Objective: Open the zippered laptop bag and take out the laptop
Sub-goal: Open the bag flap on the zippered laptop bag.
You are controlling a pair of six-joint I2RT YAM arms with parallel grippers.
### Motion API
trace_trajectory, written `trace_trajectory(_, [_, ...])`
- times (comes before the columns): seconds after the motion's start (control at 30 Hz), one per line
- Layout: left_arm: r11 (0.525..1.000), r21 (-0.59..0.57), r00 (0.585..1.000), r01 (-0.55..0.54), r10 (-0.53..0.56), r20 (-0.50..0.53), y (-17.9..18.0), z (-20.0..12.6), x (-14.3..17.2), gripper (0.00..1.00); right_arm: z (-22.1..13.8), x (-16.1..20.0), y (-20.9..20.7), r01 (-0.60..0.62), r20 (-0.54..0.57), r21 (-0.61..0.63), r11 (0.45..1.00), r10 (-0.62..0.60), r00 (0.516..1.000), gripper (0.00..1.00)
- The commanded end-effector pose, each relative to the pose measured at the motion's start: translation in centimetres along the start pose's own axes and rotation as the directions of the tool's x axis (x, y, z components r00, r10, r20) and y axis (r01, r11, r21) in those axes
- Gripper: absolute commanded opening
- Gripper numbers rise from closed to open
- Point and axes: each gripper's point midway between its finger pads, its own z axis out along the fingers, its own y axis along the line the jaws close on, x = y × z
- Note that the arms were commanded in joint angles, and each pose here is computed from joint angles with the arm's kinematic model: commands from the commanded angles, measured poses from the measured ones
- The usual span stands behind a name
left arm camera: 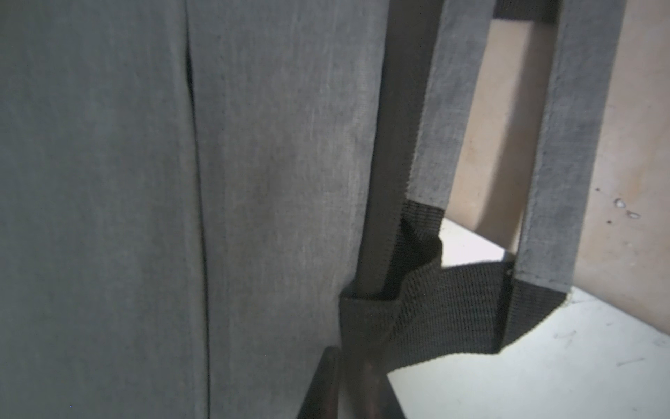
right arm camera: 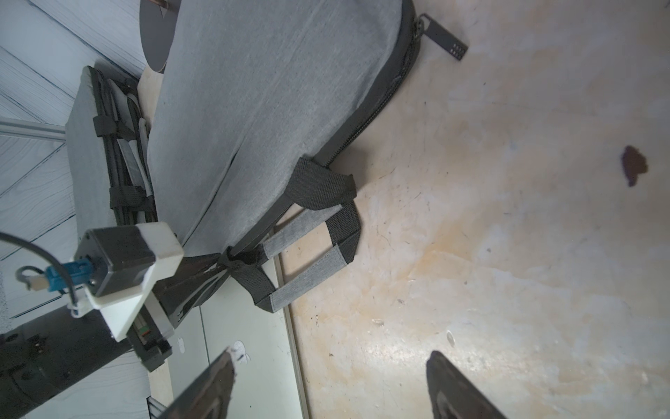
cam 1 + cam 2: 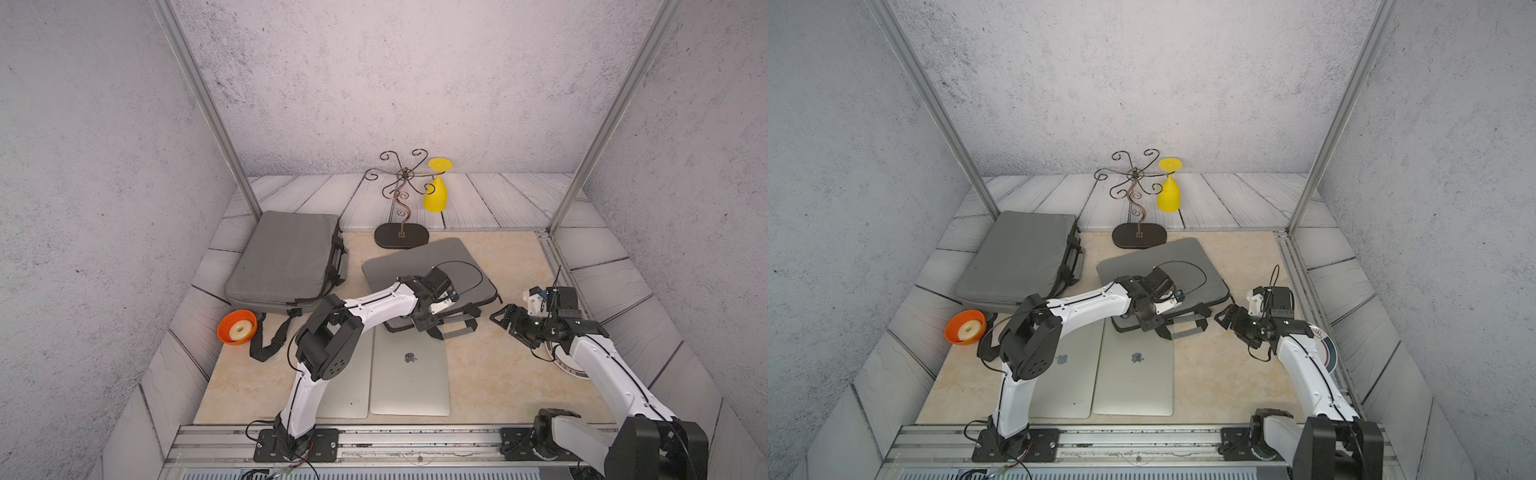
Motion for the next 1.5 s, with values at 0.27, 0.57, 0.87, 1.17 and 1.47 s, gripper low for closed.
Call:
trace_trajectory(0.27, [0.993,0.056,0.993,0.103,-0.106,0.059,0.8,-3.5,-1.4,0.00,0.7,0.1,0.1,-0.031,-0.015,-0.028,0.999,0.030,0.999,0.82])
trace_trajectory(0.57, [0.976,0.138,0.977,0.168,-0.183,0.106,2.0,-7.4,-3.4,0.00,2.1,0.0,0.6,-0.117,-0.043,-0.093,0.989,0.113,0.993,0.82])
trace_trajectory(0.87, [0.891,0.256,0.877,0.374,-0.430,0.215,4.9,-11.4,-6.4,0.00,3.7,-0.1,1.6,-0.197,-0.054,-0.164,0.967,0.190,0.980,0.75])
trace_trajectory(1.17, [0.831,0.344,0.777,0.438,-0.542,0.319,6.3,-15.4,-8.8,0.00,6.0,-2.1,4.0,-0.272,-0.010,-0.256,0.928,0.279,0.960,0.56])
trace_trajectory(1.47, [0.751,0.464,0.696,0.469,-0.638,0.329,6.1,-17.1,-10.6,0.00,9.5,-4.1,7.9,-0.284,0.011,-0.319,0.904,0.303,0.953,0.50])
